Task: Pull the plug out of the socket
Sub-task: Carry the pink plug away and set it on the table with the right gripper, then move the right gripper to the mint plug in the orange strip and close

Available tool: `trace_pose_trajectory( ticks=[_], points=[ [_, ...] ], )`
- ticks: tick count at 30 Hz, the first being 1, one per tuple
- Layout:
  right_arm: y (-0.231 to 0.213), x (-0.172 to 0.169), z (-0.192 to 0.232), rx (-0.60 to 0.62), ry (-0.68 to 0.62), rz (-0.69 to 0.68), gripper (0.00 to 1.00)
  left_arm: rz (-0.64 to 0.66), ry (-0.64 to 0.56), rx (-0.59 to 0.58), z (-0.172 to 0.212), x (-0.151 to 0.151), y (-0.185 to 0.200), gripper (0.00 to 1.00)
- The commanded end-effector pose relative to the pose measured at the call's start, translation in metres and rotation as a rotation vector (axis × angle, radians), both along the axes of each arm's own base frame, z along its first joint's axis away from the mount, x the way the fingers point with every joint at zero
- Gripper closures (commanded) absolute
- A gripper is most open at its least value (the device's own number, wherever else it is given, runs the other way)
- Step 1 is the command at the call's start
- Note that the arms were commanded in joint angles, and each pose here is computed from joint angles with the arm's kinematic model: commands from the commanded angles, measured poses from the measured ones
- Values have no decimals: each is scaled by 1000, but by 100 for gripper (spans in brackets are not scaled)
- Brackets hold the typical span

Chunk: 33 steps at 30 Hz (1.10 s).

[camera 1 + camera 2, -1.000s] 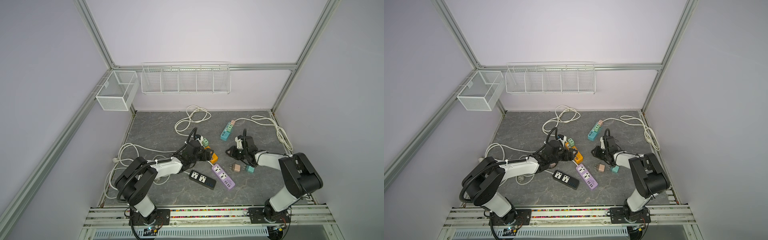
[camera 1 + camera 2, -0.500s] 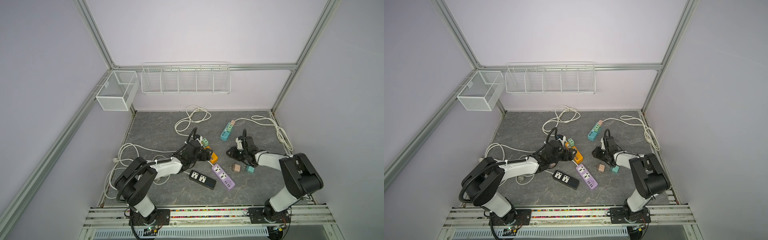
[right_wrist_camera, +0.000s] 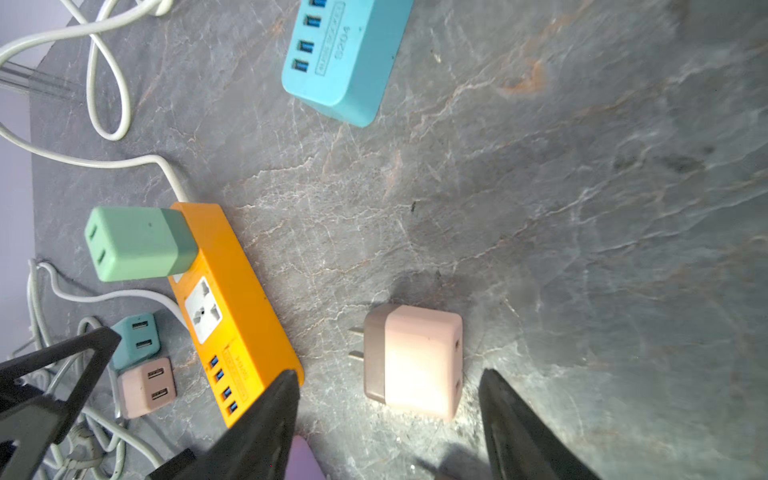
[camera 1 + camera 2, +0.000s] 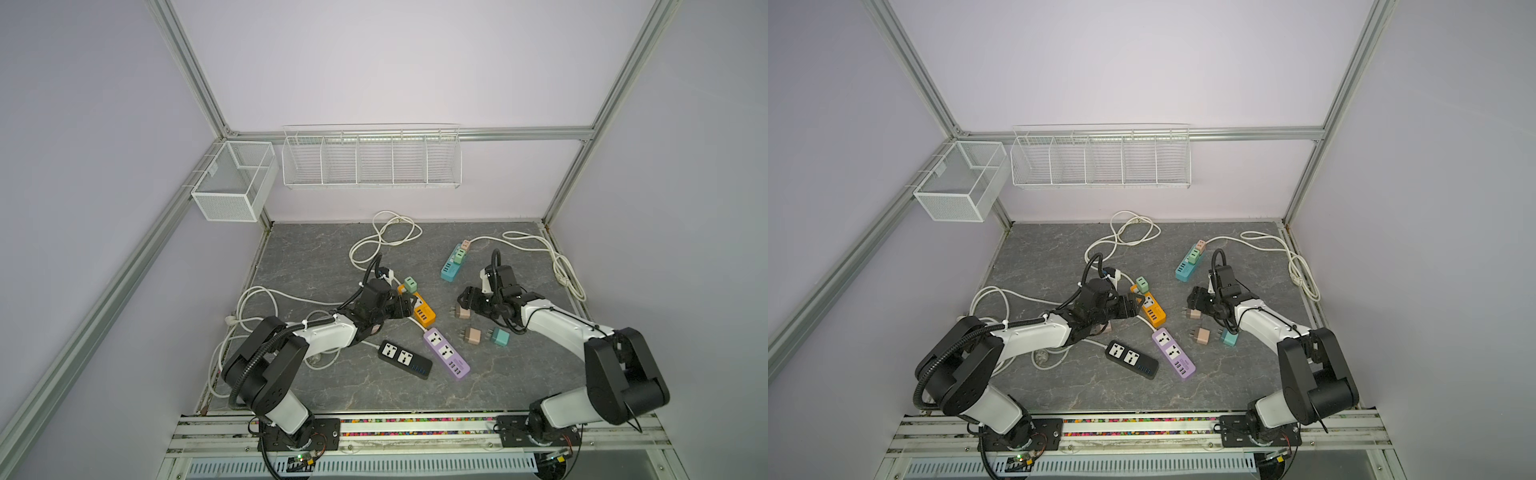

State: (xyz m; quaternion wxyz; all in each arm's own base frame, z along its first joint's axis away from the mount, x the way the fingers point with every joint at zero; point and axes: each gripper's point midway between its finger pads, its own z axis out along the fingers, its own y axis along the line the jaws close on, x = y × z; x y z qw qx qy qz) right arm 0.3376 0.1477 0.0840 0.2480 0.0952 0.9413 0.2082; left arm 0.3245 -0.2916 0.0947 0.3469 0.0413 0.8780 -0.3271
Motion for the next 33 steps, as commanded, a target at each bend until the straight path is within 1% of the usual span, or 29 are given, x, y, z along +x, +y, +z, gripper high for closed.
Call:
trace_pose_trajectory(
  ticks=[1, 3, 8, 12, 18, 21, 27, 33],
  points=[
    [-1, -10, 11, -113, -1, 42, 25, 3, -9, -61, 10, 2, 1, 20],
    [9, -6, 27, -153, -41, 80, 23, 12, -9, -60, 9, 3, 3, 20],
    [42, -8, 42, -245, -99, 198, 21, 22, 6, -64, 5, 7, 6, 22],
    [75, -6, 47, -324, -141, 306, 21, 25, 27, -77, -1, 9, 7, 24],
    [123, 0, 48, -383, -201, 431, 20, 34, 65, -96, -12, 13, 8, 27],
    [136, 7, 44, -408, -210, 451, 20, 38, 73, -104, -15, 16, 9, 30],
    [154, 20, 34, -404, -211, 478, 21, 52, 82, -99, -18, 20, 14, 37],
    [167, 32, 20, -414, -204, 503, 26, 42, 99, -83, -23, 23, 11, 41]
  ],
)
